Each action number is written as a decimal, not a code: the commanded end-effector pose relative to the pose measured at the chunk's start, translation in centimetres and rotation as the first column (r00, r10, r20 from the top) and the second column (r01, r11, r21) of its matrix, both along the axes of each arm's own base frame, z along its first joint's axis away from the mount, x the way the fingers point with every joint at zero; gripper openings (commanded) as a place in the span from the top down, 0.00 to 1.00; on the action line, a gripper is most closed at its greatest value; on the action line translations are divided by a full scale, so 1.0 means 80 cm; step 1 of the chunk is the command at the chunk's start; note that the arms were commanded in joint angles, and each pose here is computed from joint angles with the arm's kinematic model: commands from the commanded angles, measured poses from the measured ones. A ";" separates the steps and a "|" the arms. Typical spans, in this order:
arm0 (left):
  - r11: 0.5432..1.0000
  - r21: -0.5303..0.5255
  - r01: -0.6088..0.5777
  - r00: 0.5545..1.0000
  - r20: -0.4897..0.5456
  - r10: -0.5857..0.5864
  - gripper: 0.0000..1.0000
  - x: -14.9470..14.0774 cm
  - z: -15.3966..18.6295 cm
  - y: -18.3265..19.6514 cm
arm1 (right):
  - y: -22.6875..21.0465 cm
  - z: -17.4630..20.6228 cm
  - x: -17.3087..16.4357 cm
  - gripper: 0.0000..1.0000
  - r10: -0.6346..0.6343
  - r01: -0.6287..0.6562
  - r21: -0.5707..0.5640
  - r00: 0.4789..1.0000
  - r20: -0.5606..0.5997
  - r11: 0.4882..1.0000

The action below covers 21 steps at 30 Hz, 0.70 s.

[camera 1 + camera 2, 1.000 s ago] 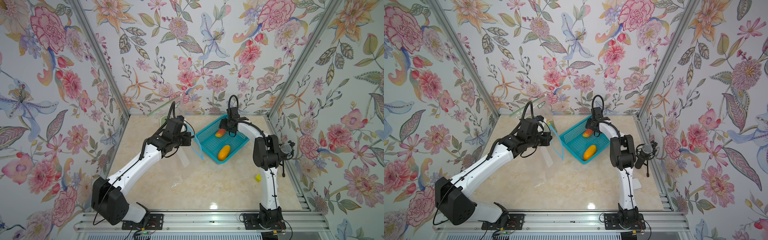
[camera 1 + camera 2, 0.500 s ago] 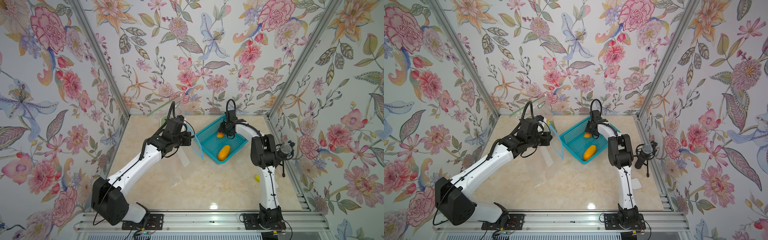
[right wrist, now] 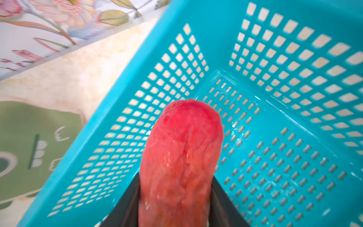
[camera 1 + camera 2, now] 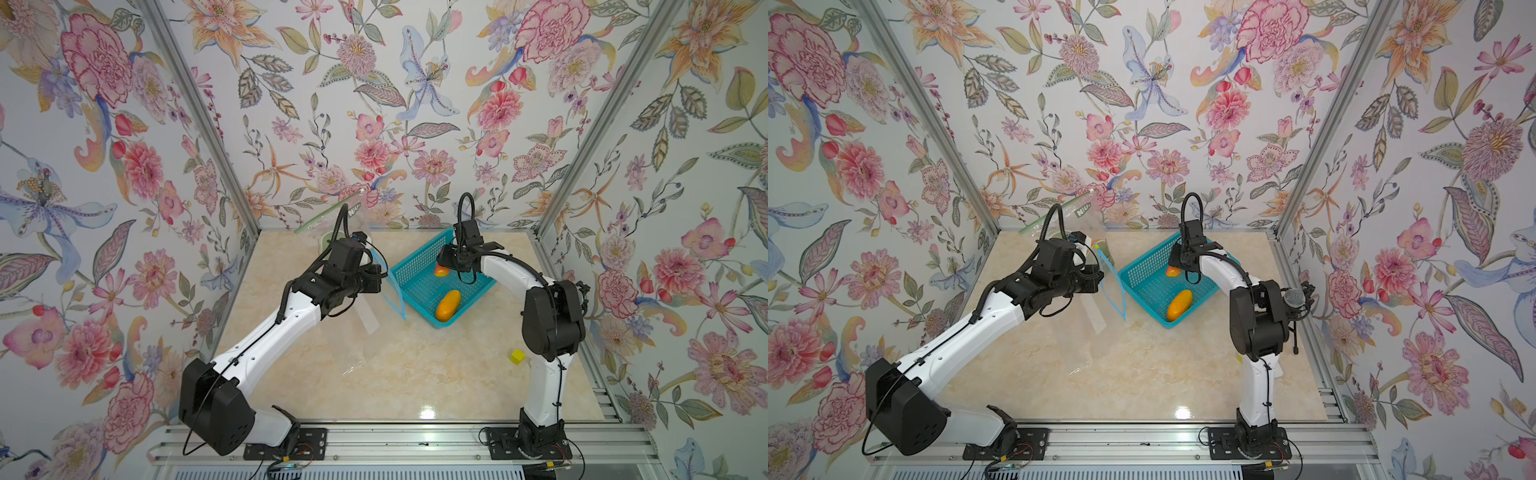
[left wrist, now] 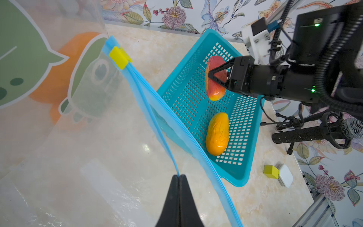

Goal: Place the mango in a zip-top bag and seal the zipper
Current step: Place the mango in the zipper food storage bag.

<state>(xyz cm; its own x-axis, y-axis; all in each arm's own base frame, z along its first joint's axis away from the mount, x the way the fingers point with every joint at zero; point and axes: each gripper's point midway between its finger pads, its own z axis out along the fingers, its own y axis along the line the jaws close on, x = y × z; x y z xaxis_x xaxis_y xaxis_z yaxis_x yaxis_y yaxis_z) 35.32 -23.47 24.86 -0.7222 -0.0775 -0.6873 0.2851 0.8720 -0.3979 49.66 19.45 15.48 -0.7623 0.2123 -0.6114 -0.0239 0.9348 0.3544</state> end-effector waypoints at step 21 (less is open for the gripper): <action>0.997 -0.074 -0.016 0.998 0.067 0.021 1.00 0.006 0.038 0.002 | 0.201 0.190 -0.199 0.72 0.327 -0.415 -0.026 0.674 0.663 0.910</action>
